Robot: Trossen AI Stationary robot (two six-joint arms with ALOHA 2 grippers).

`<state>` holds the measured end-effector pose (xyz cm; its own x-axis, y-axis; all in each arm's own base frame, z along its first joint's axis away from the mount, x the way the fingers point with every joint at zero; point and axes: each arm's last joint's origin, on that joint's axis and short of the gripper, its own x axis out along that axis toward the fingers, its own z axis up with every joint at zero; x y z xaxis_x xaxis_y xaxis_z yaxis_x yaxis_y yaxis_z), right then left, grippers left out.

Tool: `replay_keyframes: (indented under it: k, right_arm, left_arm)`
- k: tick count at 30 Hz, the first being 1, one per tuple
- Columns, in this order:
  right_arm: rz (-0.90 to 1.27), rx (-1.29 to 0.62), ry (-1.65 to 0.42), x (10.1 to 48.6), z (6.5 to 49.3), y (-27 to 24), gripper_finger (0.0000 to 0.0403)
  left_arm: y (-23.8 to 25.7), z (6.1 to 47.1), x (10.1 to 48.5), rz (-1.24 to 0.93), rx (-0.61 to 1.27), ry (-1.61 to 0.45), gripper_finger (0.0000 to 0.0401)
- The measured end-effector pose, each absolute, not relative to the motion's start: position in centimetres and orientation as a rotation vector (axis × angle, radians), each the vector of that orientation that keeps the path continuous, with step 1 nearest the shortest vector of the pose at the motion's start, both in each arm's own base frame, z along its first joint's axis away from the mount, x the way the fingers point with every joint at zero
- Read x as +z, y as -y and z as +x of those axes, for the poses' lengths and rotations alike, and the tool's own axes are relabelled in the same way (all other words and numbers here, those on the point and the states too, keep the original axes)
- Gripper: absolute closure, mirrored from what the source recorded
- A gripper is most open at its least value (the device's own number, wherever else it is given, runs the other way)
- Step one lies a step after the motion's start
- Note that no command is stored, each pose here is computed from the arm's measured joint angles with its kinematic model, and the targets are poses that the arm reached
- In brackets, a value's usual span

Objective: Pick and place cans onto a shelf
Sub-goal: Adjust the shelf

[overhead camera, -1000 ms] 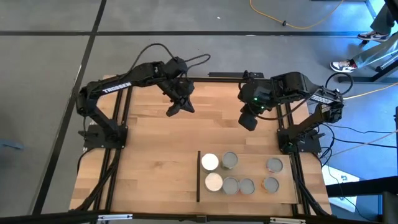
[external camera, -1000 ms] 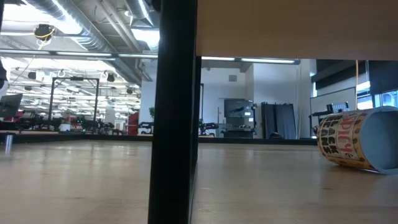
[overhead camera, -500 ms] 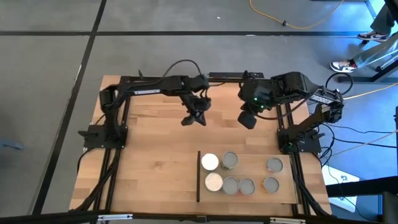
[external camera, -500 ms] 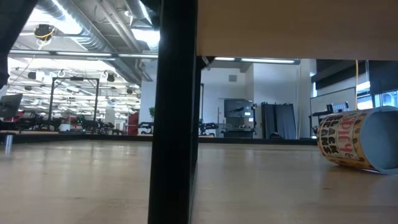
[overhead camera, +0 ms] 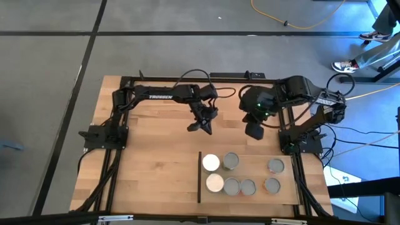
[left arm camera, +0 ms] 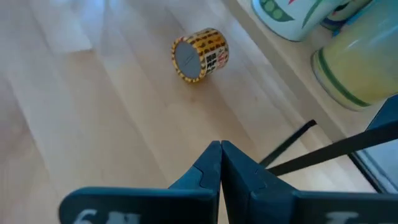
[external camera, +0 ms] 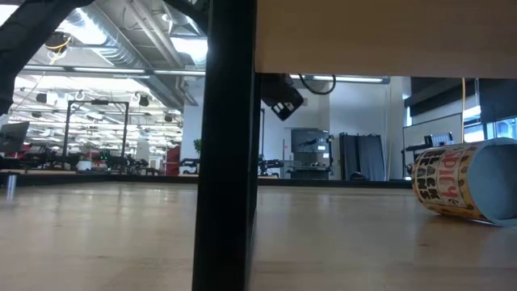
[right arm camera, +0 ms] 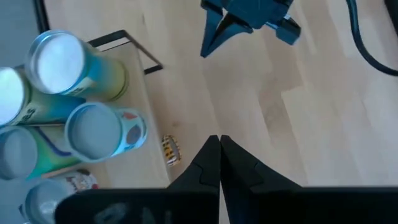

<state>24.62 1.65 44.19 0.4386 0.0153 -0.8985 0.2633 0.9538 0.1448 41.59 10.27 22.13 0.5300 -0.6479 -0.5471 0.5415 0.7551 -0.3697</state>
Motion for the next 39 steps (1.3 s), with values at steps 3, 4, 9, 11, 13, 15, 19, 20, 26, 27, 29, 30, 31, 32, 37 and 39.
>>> replay_keyframes:
  k: [3, 4, 9, 11, 13, 15, 19, 20, 26, 27, 29, 30, 31, 32, 37, 39]
  right_arm:
    - [0.272, -0.133, -1.107, 44.3, 24.4, -2.4, 0.0398]
    - [0.281, -0.129, -1.106, 44.4, 24.3, -2.6, 0.0398]
    - [0.303, -0.066, -1.117, 44.5, 23.7, -4.7, 0.0398]
    - [0.298, -0.037, -1.124, 44.5, 23.5, -5.8, 0.0398]
    - [0.311, -0.019, -1.132, 44.5, 23.2, -6.9, 0.0398]
    - [0.340, -0.011, -1.142, 44.5, 22.8, -8.1, 0.0398]
    - [0.381, 0.005, -1.166, 44.4, 21.9, -10.7, 0.0398]
    - [0.382, 0.009, -1.169, 44.4, 21.6, -11.2, 0.0398]
    - [0.458, -0.026, -1.184, 44.3, 20.2, -14.0, 0.0398]
    - [0.472, -0.032, -1.192, 44.2, 20.0, -14.5, 0.0398]
    - [0.479, -0.026, -1.217, 43.9, 19.7, -15.6, 0.0398]
    - [0.474, -0.022, -1.231, 43.6, 19.6, -16.3, 0.0398]
    - [0.474, -0.024, -1.245, 43.4, 19.6, -17.0, 0.0398]
    - [0.472, -0.028, -1.259, 43.0, 19.5, -17.6, 0.0398]
    - [0.480, -0.029, -1.318, 41.4, 19.7, -21.0, 0.0398]
    - [0.495, -0.028, -1.326, 40.7, 19.9, -22.4, 0.0398]
  left_arm:
    - [-9.9, 41.9, 22.3, -0.139, -0.729, -0.692, 0.0401]
    - [-9.9, 41.9, 22.3, -0.138, -0.737, -0.681, 0.0401]
    - [-9.7, 42.0, 22.4, -0.142, -0.749, -0.671, 0.0401]
    - [-9.7, 42.0, 22.4, -0.152, -0.745, -0.675, 0.0401]
    - [-9.7, 42.0, 22.4, -0.157, -0.744, -0.678, 0.0401]
    - [-9.7, 42.0, 22.4, -0.157, -0.744, -0.678, 0.0401]
    - [-9.7, 42.0, 22.4, -0.157, -0.744, -0.677, 0.0401]
    - [-9.7, 42.0, 22.4, -0.156, -0.744, -0.677, 0.0401]
    - [-9.7, 42.1, 22.4, -0.148, -0.743, -0.666, 0.0401]
    - [-9.7, 42.1, 22.4, -0.148, -0.743, -0.666, 0.0401]
    - [-9.8, 42.1, 22.4, -0.148, -0.742, -0.666, 0.0401]
    - [-9.7, 42.1, 22.4, -0.148, -0.743, -0.666, 0.0401]
    - [-9.8, 42.1, 22.4, -0.148, -0.742, -0.665, 0.0401]
    - [-9.8, 42.1, 22.4, -0.147, -0.742, -0.665, 0.0401]
    - [-9.8, 42.1, 22.5, -0.147, -0.742, -0.664, 0.0401]
    - [-9.8, 42.0, 22.7, -0.145, -0.738, -0.660, 0.0401]
